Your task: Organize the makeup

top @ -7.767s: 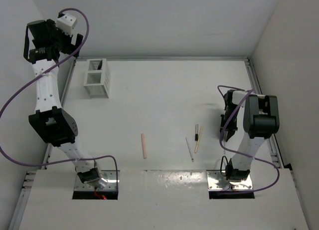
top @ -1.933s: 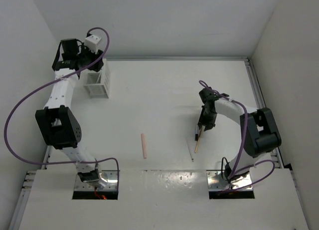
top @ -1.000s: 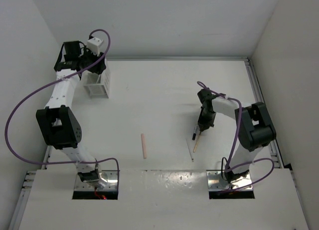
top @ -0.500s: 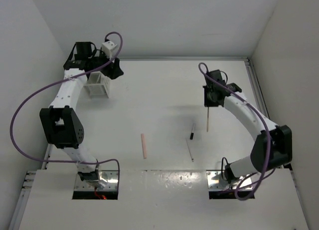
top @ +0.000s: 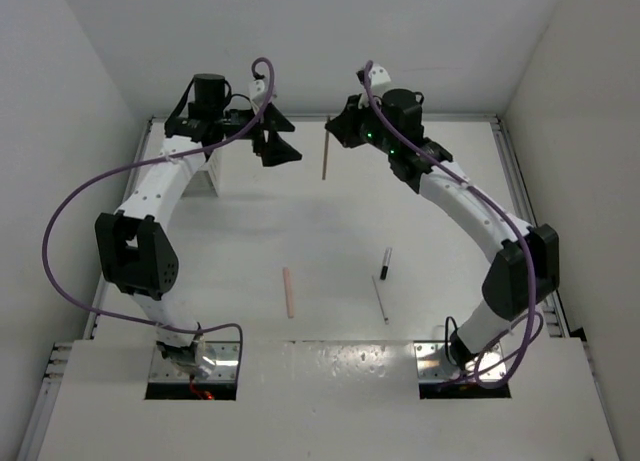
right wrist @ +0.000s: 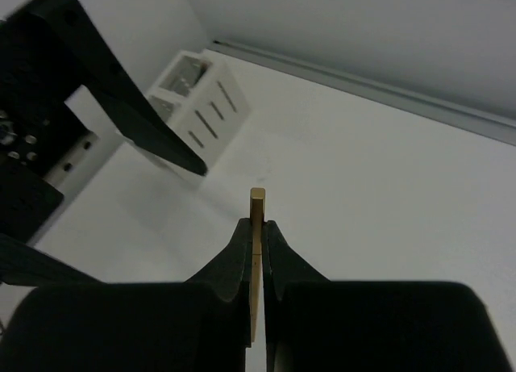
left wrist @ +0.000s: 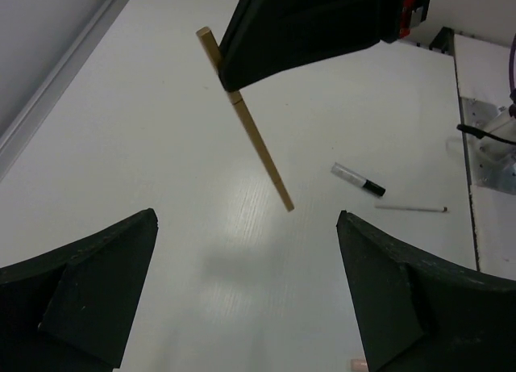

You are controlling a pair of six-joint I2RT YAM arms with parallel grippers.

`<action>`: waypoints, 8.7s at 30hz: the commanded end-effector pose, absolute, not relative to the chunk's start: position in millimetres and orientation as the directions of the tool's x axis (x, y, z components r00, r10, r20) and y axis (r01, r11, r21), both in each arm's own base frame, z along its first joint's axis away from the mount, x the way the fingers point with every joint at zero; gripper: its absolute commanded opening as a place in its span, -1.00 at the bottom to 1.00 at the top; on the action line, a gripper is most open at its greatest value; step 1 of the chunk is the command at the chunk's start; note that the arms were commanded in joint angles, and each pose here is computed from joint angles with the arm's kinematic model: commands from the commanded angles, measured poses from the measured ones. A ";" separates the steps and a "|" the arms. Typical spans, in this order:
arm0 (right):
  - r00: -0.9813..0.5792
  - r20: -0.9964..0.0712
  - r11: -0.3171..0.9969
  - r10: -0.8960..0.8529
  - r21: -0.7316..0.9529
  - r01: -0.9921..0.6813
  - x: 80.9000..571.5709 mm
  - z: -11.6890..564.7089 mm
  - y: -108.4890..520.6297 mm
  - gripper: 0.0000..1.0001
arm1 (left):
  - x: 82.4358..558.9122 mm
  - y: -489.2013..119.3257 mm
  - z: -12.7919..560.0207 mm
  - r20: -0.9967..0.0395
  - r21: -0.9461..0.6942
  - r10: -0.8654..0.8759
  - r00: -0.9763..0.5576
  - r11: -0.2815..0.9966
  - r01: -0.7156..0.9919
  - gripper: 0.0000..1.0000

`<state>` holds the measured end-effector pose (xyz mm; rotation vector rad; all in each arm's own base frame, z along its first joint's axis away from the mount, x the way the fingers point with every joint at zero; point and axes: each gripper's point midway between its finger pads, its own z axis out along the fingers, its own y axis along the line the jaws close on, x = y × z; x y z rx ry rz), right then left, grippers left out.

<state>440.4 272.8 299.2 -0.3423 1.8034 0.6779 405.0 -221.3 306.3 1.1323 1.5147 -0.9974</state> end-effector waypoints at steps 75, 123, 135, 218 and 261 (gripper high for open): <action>-0.628 -0.777 0.925 -0.039 0.210 -0.317 349.3 165.7 192.3 1.00 | 532.5 59.5 167.0 -0.918 0.325 0.395 -0.041 0.807 0.494 -0.24; -0.989 -0.147 0.996 0.019 0.084 0.007 274.5 -13.2 125.9 -0.99 | 510.6 -24.2 283.5 -0.915 0.220 0.388 -0.113 0.713 0.666 0.10; -0.362 -0.931 0.662 -0.051 0.240 -0.710 405.6 219.7 253.4 -0.99 | 455.7 -140.8 303.0 -0.974 0.048 0.224 -0.040 0.373 0.927 0.10; -0.382 -0.908 0.720 0.171 0.380 -0.581 431.0 231.1 271.6 1.00 | 596.3 71.8 211.2 -0.943 0.287 0.333 -0.017 0.838 0.465 -1.00; -0.910 -0.289 0.946 -0.298 0.040 -0.323 222.4 23.6 179.3 0.41 | 540.6 56.0 358.0 -0.894 0.368 0.415 -0.171 0.896 0.249 0.80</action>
